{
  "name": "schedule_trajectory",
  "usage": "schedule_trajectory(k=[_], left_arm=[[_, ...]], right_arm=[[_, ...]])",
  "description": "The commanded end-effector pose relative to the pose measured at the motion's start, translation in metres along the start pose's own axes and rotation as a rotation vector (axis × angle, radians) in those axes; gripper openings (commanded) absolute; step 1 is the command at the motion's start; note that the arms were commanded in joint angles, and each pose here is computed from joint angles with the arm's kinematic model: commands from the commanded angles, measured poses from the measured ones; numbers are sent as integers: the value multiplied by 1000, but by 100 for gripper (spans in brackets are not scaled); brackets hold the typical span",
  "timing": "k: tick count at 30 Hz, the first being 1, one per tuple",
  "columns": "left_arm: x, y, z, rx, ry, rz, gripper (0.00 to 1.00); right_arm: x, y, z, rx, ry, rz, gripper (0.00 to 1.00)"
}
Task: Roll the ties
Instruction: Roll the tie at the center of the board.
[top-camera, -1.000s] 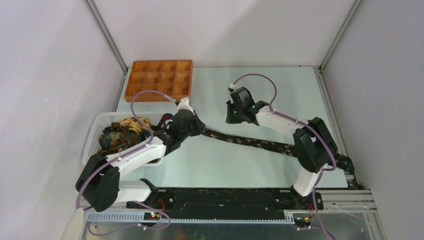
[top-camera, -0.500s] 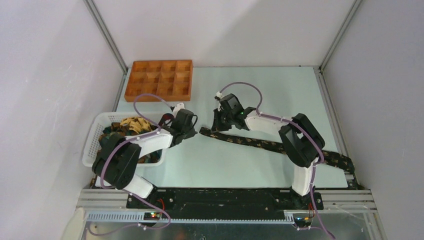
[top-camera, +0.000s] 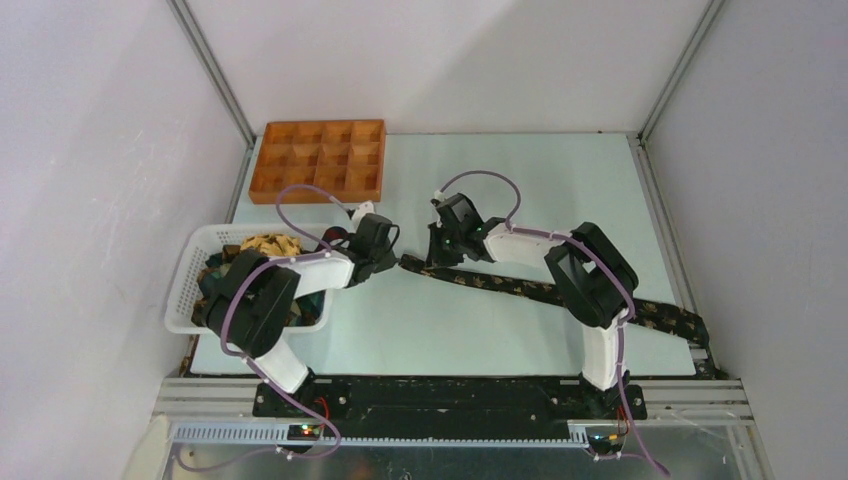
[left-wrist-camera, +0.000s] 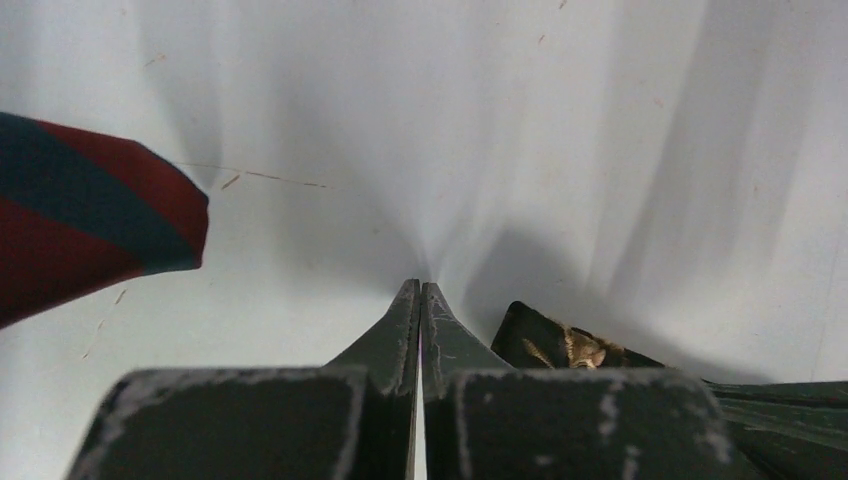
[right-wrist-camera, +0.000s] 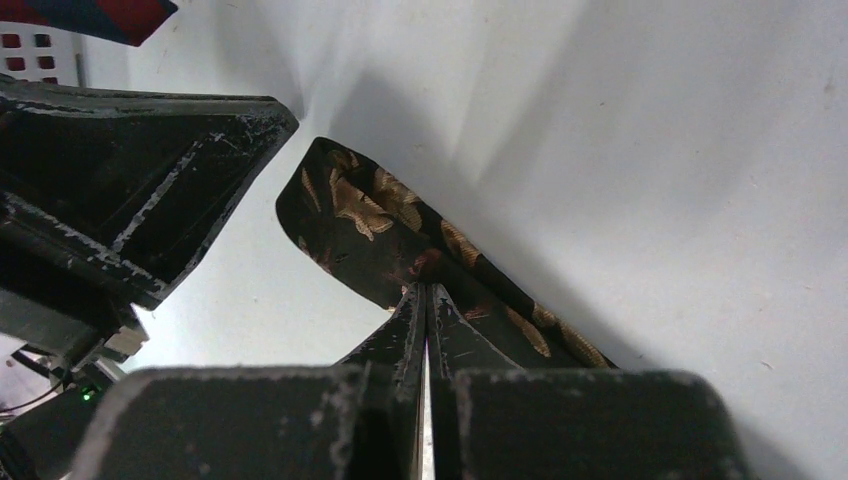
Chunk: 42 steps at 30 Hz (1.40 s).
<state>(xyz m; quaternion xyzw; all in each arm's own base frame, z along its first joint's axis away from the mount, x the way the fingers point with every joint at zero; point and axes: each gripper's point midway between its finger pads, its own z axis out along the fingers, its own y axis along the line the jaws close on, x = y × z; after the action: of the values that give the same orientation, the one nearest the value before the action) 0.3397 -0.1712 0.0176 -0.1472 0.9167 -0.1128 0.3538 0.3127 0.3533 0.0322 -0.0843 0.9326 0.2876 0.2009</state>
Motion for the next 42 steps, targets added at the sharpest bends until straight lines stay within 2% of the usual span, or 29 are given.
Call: schedule_trajectory(k=[1, 16, 22, 29, 33, 42], left_arm=[[-7, -13, 6, 48, -10, 9, 0], [14, -30, 3, 203, 44, 15, 0], [15, -27, 1, 196, 45, 8, 0], [13, -19, -3, 161, 30, 2, 0], [7, -17, -7, 150, 11, -5, 0], [16, -4, -9, 140, 33, -50, 0]], right_arm=[[-7, 0, 11, 9, -29, -4, 0], [2, -8, 23, 16, -2, 1, 0], [-7, 1, 10, 11, -28, -9, 0], [-31, 22, -30, -11, -111, -39, 0], [-34, 18, -42, 31, -132, -47, 0], [-17, -7, -29, 151, -87, -36, 0]])
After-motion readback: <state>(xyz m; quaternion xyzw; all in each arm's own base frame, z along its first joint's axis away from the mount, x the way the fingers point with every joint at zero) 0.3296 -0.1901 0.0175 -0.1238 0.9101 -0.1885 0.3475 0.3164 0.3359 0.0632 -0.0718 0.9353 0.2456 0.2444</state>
